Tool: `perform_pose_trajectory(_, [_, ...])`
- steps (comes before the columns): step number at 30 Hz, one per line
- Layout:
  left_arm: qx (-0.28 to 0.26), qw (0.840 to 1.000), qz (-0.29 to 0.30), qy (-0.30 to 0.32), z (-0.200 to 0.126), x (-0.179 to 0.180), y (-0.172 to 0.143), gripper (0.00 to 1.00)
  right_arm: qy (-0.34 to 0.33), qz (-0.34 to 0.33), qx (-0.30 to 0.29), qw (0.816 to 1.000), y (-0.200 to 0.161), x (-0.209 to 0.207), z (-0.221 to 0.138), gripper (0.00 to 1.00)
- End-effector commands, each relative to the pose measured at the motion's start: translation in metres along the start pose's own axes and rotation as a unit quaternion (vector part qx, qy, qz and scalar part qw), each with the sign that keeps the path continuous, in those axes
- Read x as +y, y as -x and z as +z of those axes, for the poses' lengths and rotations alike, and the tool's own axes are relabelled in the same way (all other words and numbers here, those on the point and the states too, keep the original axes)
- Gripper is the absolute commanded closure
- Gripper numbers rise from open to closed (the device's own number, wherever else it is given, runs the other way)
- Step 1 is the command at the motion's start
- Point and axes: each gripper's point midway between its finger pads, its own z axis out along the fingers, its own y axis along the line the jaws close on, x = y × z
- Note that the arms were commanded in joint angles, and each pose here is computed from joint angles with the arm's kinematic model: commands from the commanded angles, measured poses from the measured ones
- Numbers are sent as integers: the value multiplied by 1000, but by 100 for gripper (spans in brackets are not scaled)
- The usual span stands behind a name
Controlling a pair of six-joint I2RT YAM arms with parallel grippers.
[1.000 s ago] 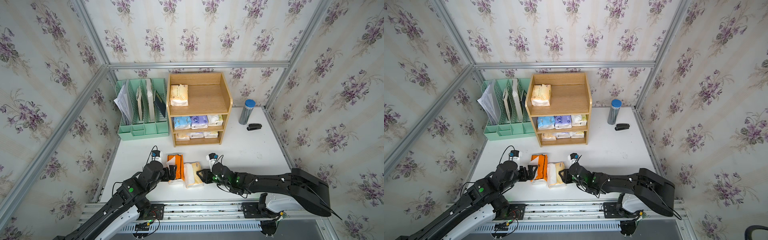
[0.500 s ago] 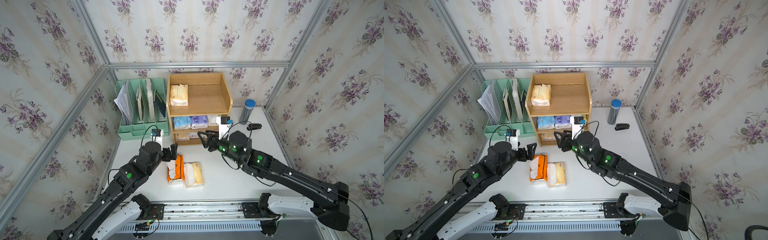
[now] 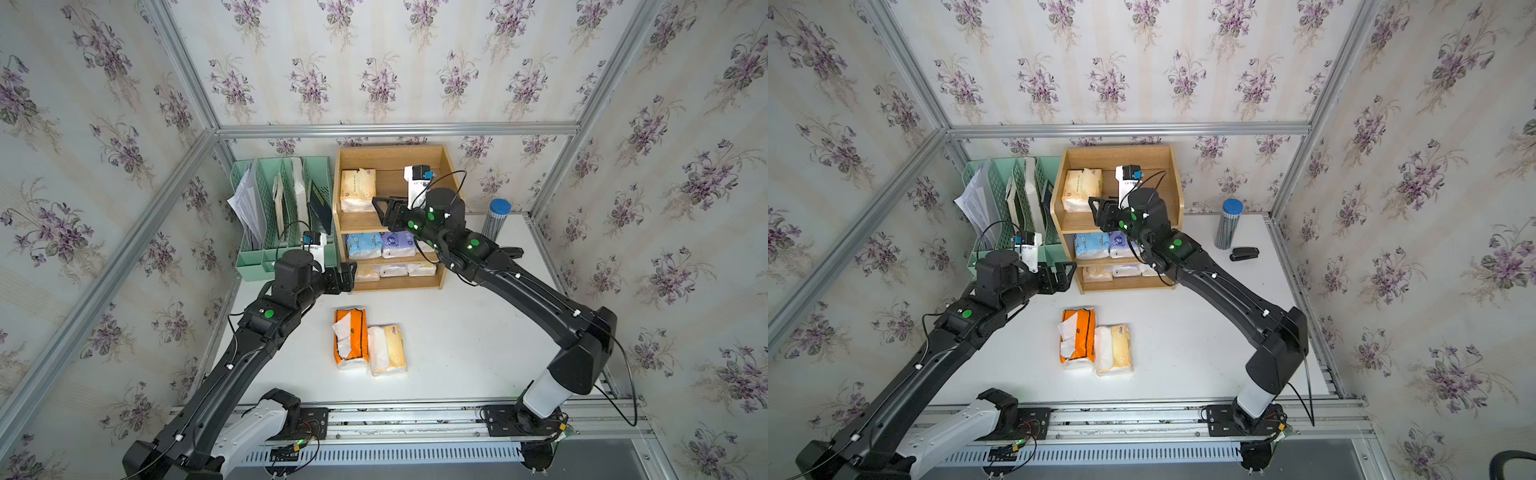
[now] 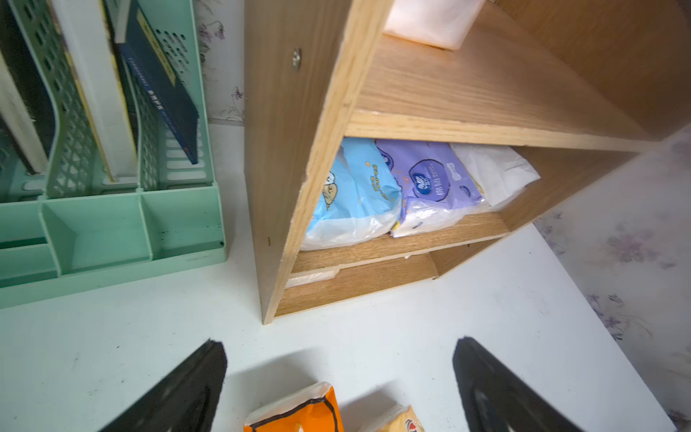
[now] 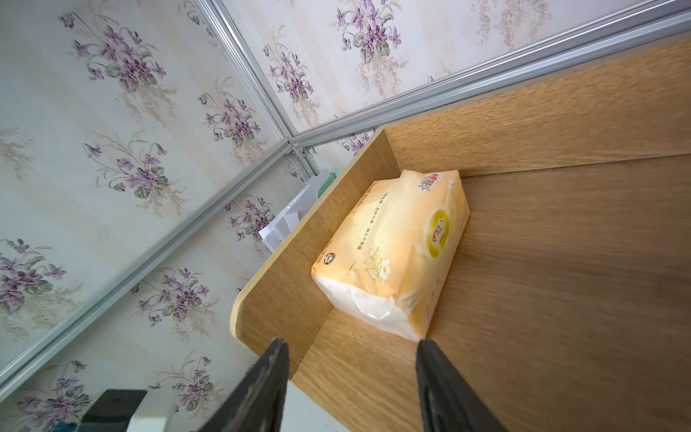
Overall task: Remove the tissue boxes from the shelf
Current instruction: Pick up a box of tissues from the shelf.
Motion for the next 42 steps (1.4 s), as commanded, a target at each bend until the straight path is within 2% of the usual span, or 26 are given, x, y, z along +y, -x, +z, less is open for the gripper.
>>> perform_pose_trajectory(1, [-1,999,-8,-34,4,-12,4,1,-9,-16,4,1000,1,-6,16,40])
perform_pose_trajectory(14, [33,999,-8,-20,1,0,-26,1,-11,-16,37,999,-28,-17,90,41])
perform_pose_trajectory(19, [39,999,-8,-10,-4,6,-36,1,-12,-4,39,999,-37,-22,100,49])
perform_pose_trajectory(29, [42,999,-30,-7,-13,9,-47,1,-13,-35,26,999,-15,-14,82,92])
perform_pose_trajectory(32, [40,999,-34,-8,-14,9,-47,1,-14,-47,23,999,-7,-12,76,100])
perform_pose_trajectory(37, [49,998,-32,-16,-16,4,-42,1,-13,-64,19,998,5,-8,60,100])
perform_pose_trajectory(42, [35,998,-37,-27,-24,-3,-32,1,-9,-76,16,997,15,-2,35,100])
